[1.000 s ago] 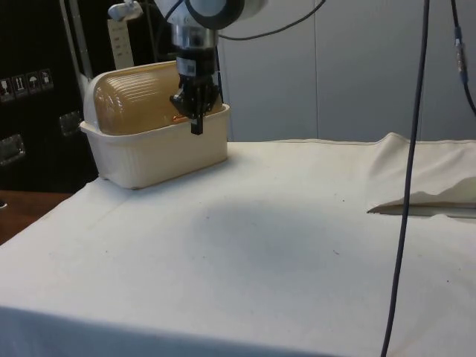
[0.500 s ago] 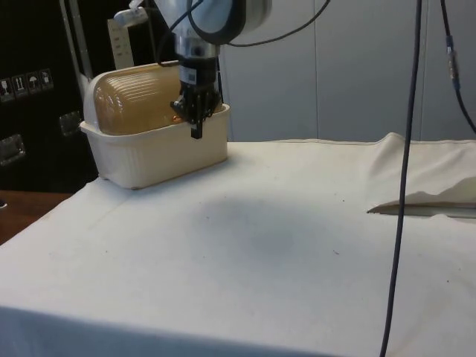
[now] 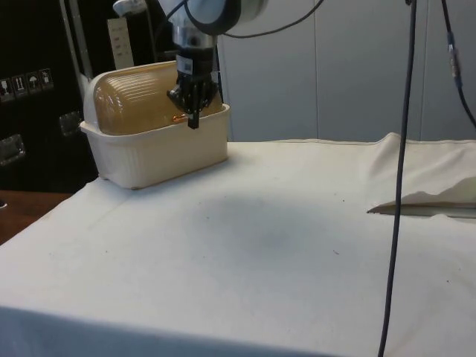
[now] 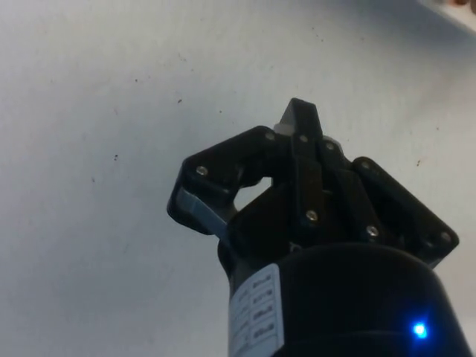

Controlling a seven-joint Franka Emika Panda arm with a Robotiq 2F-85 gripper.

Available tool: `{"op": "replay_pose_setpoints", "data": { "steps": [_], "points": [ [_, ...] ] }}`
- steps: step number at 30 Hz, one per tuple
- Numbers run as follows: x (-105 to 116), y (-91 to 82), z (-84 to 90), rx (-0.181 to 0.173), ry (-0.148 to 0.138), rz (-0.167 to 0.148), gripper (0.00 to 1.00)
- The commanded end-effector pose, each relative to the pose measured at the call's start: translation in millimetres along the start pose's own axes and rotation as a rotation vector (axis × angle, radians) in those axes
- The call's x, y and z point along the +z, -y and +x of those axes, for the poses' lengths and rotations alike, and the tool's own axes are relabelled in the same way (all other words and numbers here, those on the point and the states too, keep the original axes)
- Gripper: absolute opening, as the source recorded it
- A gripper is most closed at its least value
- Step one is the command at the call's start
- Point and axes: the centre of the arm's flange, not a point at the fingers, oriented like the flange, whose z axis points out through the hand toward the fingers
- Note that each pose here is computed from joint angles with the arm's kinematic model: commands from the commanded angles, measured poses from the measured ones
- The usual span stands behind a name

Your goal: Open the lid, then close it.

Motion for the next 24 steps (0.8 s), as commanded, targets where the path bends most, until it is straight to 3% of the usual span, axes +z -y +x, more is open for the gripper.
{"op": "replay_pose_setpoints", "data": {
  "steps": [1,5,6,7,13,14,22,23,24],
  "points": [
    [0.9,-2.7,1.5,0.014,-0.004,-0.013,0.0],
    [2.0,-4.1,2.7,0.034,-0.006,-0.013,0.0],
    [1.2,-2.7,0.9,0.025,-0.001,-0.003,0.0],
    [3.3,-5.0,3.4,0.045,-0.008,-0.014,0.0],
    [6.3,-7.7,5.7,0.084,-0.011,-0.016,0.0],
    [5.7,-5.6,4.0,0.074,-0.004,-0.009,0.0],
    [6.1,-9.8,9.8,0.128,-0.023,-0.021,0.0],
    [5.1,-8.6,7.9,0.121,-0.013,-0.012,0.0],
    [6.2,-10.2,10.2,0.132,-0.025,-0.022,0.0]
  ]
}}
